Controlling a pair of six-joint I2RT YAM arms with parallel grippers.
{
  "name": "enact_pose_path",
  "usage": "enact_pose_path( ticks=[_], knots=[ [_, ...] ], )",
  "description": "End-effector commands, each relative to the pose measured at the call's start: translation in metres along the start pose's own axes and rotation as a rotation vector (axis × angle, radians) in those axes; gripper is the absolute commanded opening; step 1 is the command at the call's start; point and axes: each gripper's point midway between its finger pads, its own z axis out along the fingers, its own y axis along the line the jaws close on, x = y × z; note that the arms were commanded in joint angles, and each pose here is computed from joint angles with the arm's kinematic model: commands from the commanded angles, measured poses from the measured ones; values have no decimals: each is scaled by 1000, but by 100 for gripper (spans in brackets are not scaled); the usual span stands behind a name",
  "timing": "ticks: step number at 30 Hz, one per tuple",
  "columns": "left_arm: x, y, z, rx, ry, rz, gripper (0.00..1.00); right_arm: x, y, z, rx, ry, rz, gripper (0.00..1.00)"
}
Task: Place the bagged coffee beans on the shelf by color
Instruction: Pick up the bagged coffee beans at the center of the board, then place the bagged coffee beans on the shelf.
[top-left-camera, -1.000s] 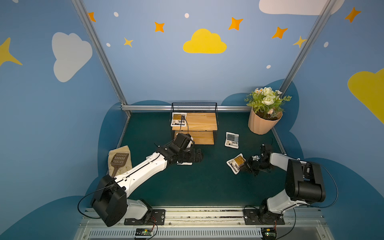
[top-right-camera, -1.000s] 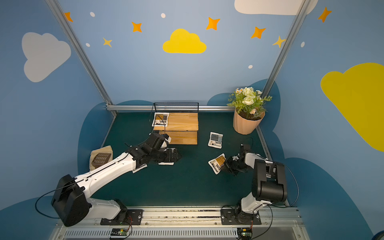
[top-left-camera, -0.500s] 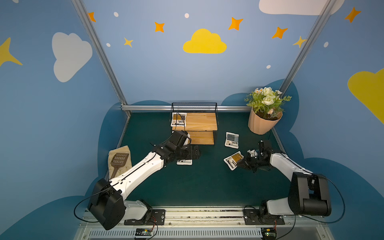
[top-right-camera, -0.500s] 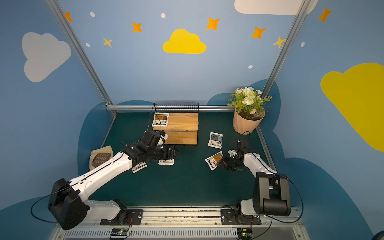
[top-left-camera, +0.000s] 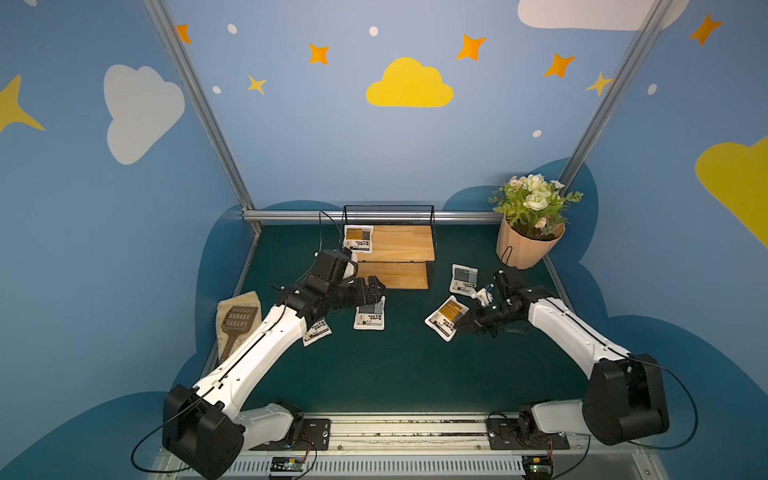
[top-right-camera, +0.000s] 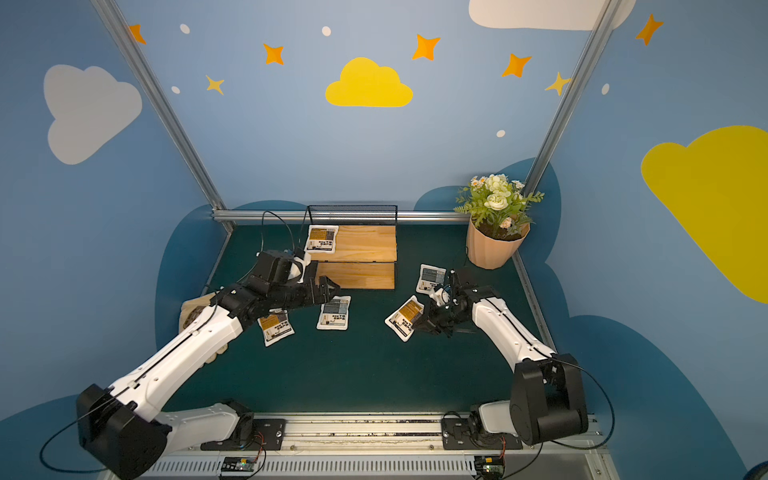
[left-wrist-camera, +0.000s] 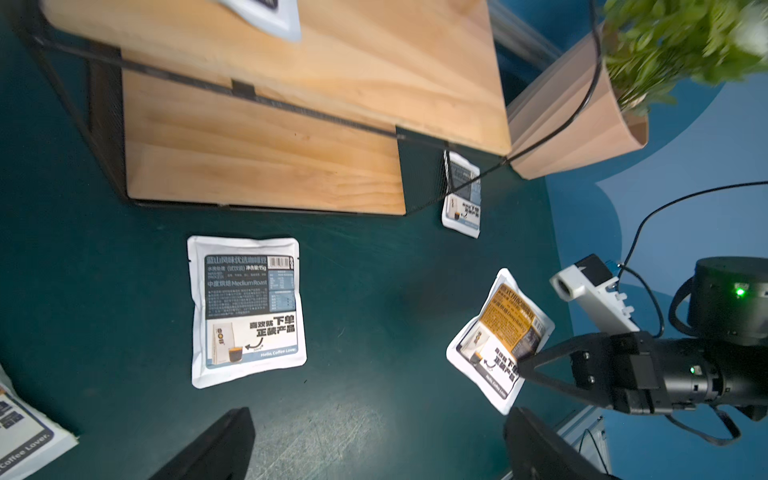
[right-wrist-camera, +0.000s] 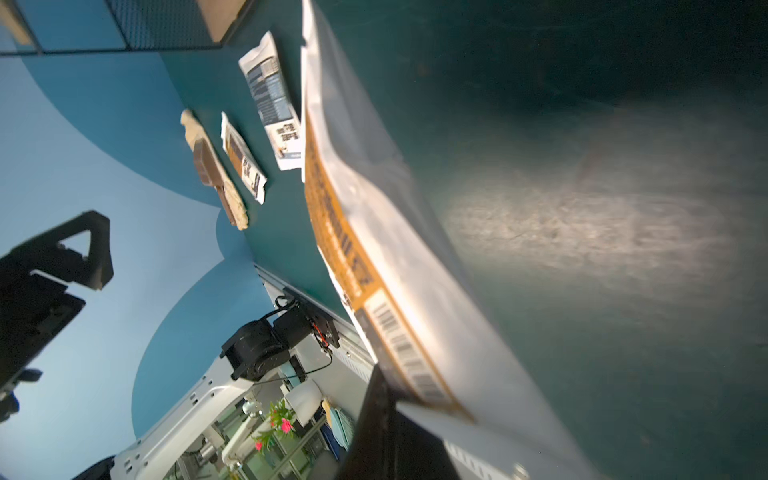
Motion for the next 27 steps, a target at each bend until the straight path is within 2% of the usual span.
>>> enact_pose_path(
  ticks=[1,4,10,18,27],
  knots=[
    [-18,-4,-24,24,-51,12,100,14,33,-9,-37,36,-96,0],
    [-36,-1,-39,26,-102,-2,100,18,60,-11,-50,57,-175,0],
    [-58,-3,-55,58,-118,-8,100,13,109,-12,-64,80,-296,0],
    [-68,-10,-52,120,-90,-2,100,2,159,-9,-90,90,-409,0],
    [-70,-44,-35,344,13,-6,100,10,198,3,-163,149,-509,0]
  ],
)
